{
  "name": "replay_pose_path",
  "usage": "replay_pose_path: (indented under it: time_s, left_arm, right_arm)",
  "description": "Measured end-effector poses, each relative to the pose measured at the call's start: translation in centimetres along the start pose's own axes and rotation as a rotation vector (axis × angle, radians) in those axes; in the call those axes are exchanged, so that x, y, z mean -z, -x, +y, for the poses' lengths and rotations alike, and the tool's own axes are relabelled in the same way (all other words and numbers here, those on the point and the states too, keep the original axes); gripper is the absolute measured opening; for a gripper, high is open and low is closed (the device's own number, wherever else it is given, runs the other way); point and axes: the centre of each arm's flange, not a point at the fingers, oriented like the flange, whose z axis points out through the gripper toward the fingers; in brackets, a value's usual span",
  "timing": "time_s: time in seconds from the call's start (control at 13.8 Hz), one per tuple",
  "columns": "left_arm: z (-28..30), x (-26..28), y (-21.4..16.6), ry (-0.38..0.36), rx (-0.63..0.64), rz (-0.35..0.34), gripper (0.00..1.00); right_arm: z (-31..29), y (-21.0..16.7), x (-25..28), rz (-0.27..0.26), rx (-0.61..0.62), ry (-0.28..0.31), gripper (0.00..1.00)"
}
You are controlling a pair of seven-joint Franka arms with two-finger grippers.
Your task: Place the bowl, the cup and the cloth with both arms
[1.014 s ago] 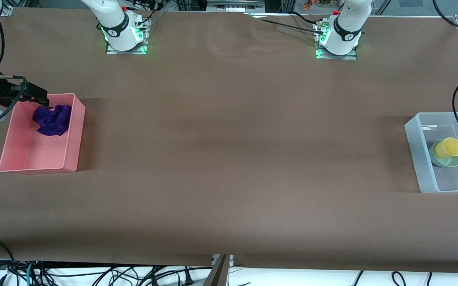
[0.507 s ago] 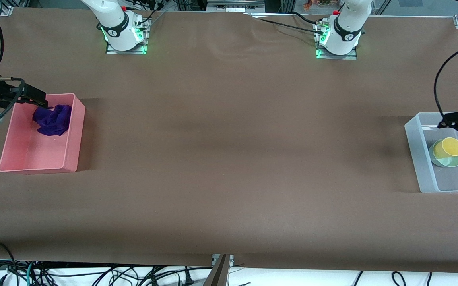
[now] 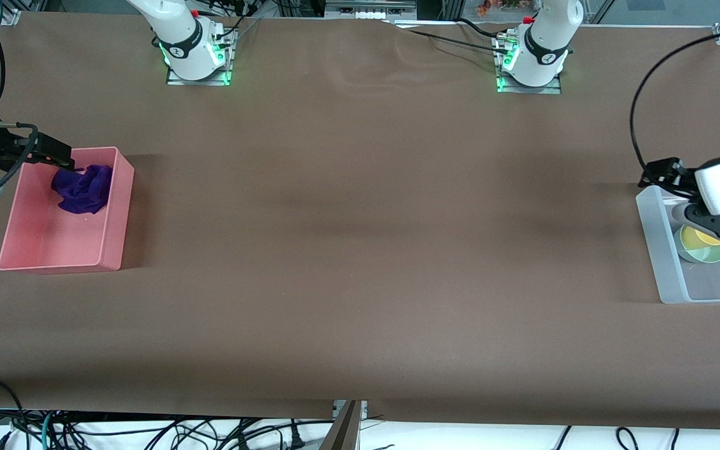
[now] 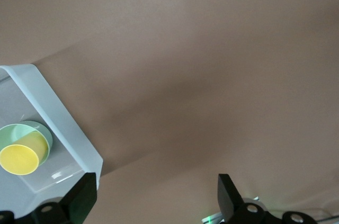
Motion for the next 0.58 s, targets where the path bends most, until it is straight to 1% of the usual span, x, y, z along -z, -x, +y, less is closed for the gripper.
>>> replay_pose_path:
  time_s: [0.14,0.29,0.43,0.58]
  left_arm:
    - [2.2,0.4,1.9,-0.041,0.119,0.082,1.0]
    - [5.2,1.3,4.1,-0.056,0.225,0.132,1.0]
    - [6.3,1.7,5.4,-0.059,0.263,0.149,1.0]
    - [5.7,1.1,5.7,-0.055,0.283,0.145,1.0]
  right_arm:
    - [0.0,0.0,0.0,0.0,0.0,0.0,1.0]
    - [0.0,0.0,0.0,0.0,-0.001,0.0,1.0]
    - [0.1,0.0,0.0,0.0,-0.001,0.0,1.0]
    - [0.1,0.0,0.0,0.0,-0.002,0.0,1.0]
